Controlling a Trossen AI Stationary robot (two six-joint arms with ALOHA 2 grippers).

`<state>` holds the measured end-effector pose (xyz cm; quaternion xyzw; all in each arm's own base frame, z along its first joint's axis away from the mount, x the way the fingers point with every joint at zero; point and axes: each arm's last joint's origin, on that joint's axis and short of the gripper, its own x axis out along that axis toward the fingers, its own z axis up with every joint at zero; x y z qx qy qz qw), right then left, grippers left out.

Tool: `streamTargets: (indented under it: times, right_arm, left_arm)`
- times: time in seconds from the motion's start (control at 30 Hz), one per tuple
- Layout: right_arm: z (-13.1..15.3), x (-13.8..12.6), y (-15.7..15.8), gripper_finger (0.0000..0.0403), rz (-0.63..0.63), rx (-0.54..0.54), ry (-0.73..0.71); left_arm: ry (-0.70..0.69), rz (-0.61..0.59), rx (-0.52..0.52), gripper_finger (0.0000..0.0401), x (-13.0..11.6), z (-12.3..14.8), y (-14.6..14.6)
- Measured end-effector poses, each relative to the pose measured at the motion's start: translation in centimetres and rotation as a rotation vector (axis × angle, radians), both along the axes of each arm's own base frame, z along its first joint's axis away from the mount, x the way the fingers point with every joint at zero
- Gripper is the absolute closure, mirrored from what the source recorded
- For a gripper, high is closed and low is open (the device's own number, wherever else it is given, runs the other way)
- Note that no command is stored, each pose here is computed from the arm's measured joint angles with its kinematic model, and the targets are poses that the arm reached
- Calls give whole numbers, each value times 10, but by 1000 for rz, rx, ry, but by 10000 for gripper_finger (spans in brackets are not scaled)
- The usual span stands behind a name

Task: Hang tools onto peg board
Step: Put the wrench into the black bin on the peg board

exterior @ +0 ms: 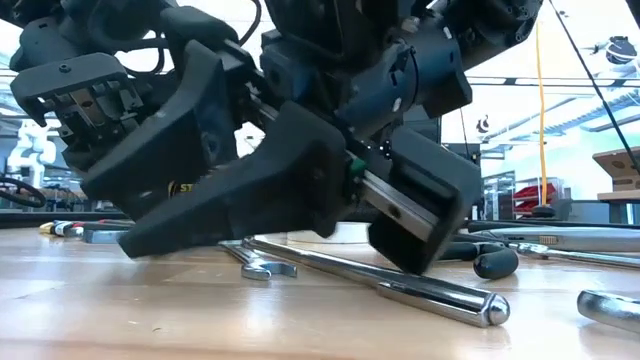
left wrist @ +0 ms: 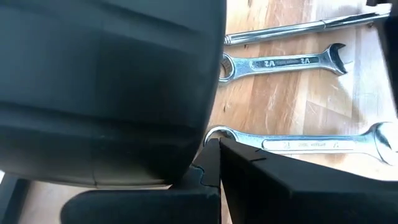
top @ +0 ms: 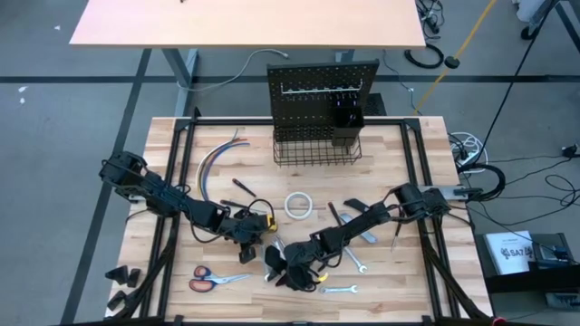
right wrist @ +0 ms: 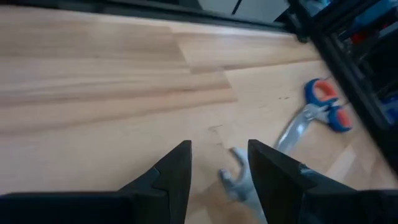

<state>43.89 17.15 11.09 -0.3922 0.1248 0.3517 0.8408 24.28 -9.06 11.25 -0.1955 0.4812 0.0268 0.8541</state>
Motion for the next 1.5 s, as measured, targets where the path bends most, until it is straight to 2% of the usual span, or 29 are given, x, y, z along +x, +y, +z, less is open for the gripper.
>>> streamTargets:
  times: [0.17,0.57,0.73,1.1,1.2,1.3,1.5]
  right_arm:
    - [2,1,-1,254,6,-14,-35]
    - [-5,7,-13,255,-38,19,-9]
    - [-4,8,-15,257,-35,14,-24]
    - [-6,7,-15,324,-18,28,-1]
    - [-6,5,-16,334,-47,53,59]
    - [7,2,-18,333,-126,67,105]
    - [42,-11,-27,325,-272,-9,171]
  left_arm:
    - [1,22,-9,400,0,0,0]
    - [-60,43,-7,400,4,3,-1]
    - [-66,48,-2,400,9,-5,-2]
    - [-86,54,-34,399,15,-14,-5]
    - [-86,54,-35,399,15,-14,-5]
    - [-85,59,-37,399,15,-14,-4]
    - [-90,59,-33,399,15,-14,-4]
